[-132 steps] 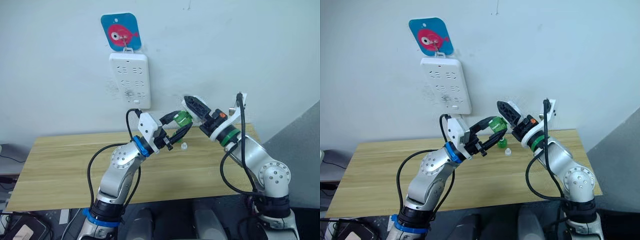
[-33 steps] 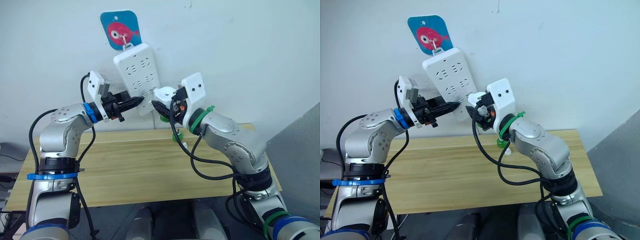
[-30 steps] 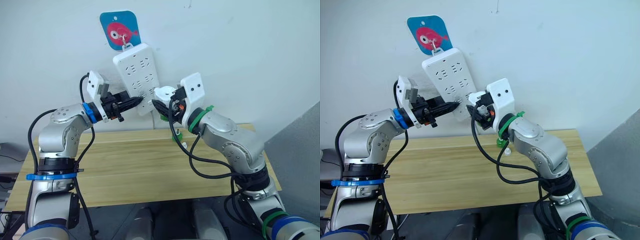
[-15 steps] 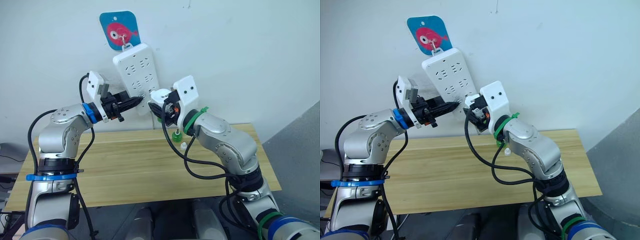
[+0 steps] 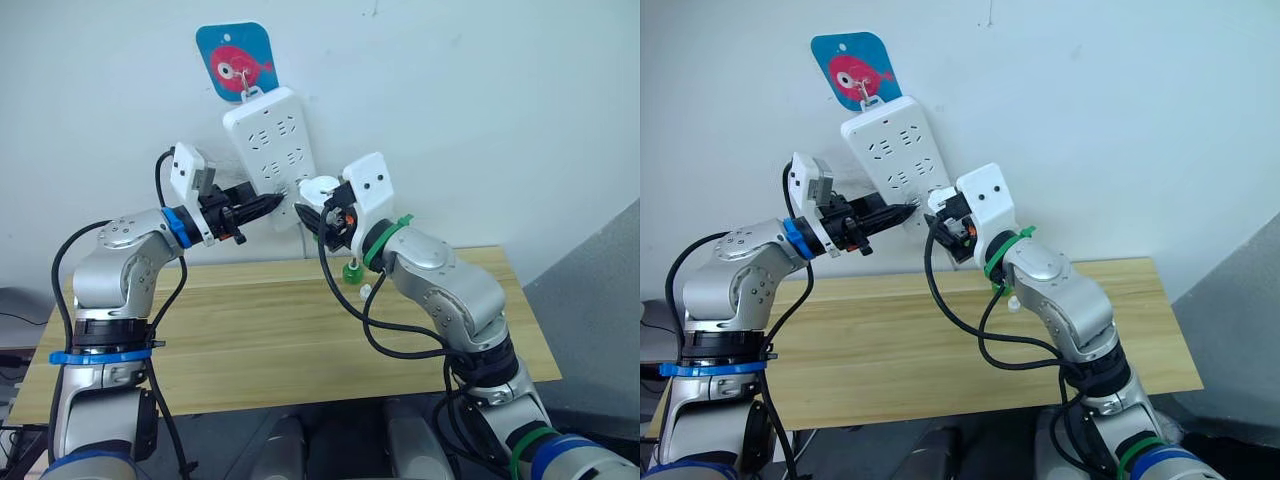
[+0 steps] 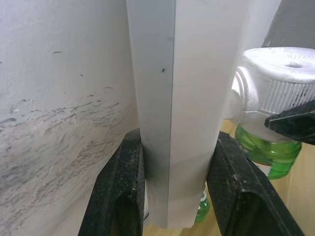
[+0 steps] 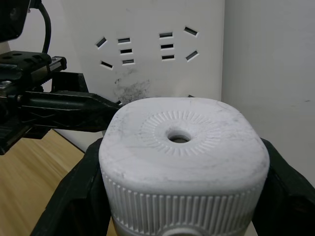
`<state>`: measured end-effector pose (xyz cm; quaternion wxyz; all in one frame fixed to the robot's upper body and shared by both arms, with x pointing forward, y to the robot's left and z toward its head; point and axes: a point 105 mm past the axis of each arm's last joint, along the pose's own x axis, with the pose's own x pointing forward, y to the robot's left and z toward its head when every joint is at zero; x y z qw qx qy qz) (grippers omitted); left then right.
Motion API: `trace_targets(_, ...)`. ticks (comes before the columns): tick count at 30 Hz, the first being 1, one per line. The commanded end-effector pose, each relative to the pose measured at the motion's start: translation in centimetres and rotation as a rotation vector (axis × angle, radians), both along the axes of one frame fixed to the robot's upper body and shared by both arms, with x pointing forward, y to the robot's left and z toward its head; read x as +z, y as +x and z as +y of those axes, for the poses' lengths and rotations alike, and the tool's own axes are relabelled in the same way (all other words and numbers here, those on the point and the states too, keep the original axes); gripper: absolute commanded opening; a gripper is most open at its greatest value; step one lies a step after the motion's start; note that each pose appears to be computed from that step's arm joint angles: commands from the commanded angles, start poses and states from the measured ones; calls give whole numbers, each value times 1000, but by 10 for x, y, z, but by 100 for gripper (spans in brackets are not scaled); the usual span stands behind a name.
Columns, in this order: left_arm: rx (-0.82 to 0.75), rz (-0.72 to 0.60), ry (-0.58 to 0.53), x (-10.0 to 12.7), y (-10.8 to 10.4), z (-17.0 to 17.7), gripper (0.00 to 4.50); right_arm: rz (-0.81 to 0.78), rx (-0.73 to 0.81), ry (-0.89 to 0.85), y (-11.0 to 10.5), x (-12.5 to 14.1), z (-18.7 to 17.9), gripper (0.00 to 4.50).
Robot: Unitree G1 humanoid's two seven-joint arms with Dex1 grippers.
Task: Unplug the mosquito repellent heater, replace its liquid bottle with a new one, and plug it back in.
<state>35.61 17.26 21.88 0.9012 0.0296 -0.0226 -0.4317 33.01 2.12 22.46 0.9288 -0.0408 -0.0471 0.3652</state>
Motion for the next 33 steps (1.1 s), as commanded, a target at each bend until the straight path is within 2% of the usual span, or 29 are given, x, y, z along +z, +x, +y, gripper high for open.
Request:
trace_targets(1,-81,25,3,-3,-10,-14,133,-62,40,19,-1,11,17,305)
trace_targets(16,-152,75,14,-10,-22,-22,133,-13,74,20,13,8,29,305)
trace_targets(22,-87,29,42,-10,-14,-14,133,-32,45,38,10,13,18,305)
trace_targets(23,-52,14,53,-11,-9,-9,133,-38,37,34,8,12,13,340)
trace_targets(24,-19,-12,70,-10,-6,-3,189,-43,31,20,4,11,6,381)
trace_targets(26,6,-54,107,-10,-4,4,230,-48,28,-1,-4,8,-2,438)
trace_targets(27,6,-68,123,-11,-5,6,266,-46,32,-11,-8,6,-6,450)
trace_targets(32,80,-131,190,-14,-12,28,429,-26,92,-57,-29,-3,-17,450)
trace_targets(33,110,-141,194,-14,-14,34,446,-22,112,-63,-33,-5,-18,450)
